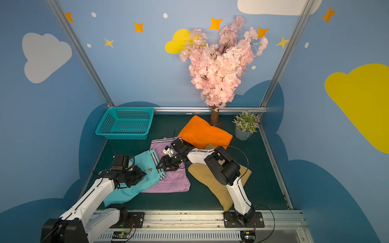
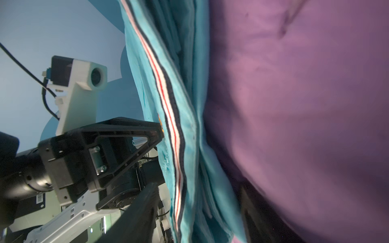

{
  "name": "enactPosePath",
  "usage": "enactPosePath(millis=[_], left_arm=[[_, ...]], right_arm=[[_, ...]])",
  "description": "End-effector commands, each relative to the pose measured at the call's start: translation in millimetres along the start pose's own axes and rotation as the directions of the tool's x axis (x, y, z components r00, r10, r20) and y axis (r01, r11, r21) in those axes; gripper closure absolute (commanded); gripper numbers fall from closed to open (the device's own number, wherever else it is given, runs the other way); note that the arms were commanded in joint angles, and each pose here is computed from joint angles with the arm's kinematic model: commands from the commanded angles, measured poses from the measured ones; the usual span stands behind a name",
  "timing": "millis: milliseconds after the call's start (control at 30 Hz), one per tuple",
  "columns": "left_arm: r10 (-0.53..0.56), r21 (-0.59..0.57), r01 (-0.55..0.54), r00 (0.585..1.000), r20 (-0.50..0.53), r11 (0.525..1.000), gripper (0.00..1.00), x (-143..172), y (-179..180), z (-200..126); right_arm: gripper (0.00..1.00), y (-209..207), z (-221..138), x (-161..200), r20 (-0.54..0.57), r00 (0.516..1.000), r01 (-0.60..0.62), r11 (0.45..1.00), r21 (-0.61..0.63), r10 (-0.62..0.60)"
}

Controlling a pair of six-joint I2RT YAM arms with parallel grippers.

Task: Put the folded long pants in the basket
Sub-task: Pick up the long pant at the center of the board.

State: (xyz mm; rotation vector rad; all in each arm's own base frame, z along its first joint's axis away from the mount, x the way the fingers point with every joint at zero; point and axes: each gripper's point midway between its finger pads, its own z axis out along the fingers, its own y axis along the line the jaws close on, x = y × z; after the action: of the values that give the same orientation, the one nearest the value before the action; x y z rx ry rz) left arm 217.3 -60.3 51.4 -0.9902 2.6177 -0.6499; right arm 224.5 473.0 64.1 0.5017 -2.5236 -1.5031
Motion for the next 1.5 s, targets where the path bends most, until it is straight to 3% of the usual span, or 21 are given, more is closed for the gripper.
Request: enactPosePath(millis=[0,300,467,633,700,733,1133,1300,1467], left_arm=[[-0.006,-0.043,0.005,1.000,-0.027,0.999,0.67,7.3,13.1,2.5],[0.000,-0.029,0.000,1.000,-0.016,1.000,0.65,5.1,9.3,-2.2],[0.000,-0.017,-0.001,1.000,-0.003,1.000,0.65,4.1,7.8,-4.7],[0.001,-0.003,-0.001,1.000,0.010,1.000,0.63,3.6,5.2,-9.2],[0.003,0.006,-0.003,1.000,0.020,1.000,0.63,2.6,2.8,-12.7],[0.003,0.013,-0.004,1.000,0.025,1.000,0.62,1.9,1.2,-14.7],[0.026,0.063,-0.029,0.999,0.039,0.998,0.60,-6.0,-16.8,-28.0],[0.101,0.088,-0.106,0.993,0.064,0.990,0.57,-29.9,-47.3,-44.6],[0.202,0.075,-0.210,0.974,0.099,0.975,0.54,-74.7,-87.8,-59.7]], right_arm=[[0.40,23.4,6.4,-5.1,-0.014,0.999,0.040,0.996,-0.084,-0.042],[0.47,23.0,22.1,-8.7,-0.039,0.999,0.022,0.991,-0.132,-0.028],[0.56,22.8,29.2,-7.7,-0.056,0.998,0.030,0.991,-0.131,-0.038],[0.83,29.0,29.0,-10.0,-0.046,0.997,0.050,0.989,-0.136,-0.057],[0.98,34.5,26.5,-10.8,-0.041,0.996,0.073,0.988,-0.134,-0.079],[1.00,36.8,24.9,-11.3,-0.035,0.995,0.085,0.988,-0.131,-0.090],[1.00,42.2,-11.4,-19.3,0.026,0.981,0.194,0.981,-0.023,-0.193],[1.00,30.7,-28.9,-18.8,0.037,0.983,0.183,0.983,-0.011,-0.182],[1.00,16.0,-30.1,-8.7,0.030,0.987,0.155,0.988,-0.003,-0.155]])
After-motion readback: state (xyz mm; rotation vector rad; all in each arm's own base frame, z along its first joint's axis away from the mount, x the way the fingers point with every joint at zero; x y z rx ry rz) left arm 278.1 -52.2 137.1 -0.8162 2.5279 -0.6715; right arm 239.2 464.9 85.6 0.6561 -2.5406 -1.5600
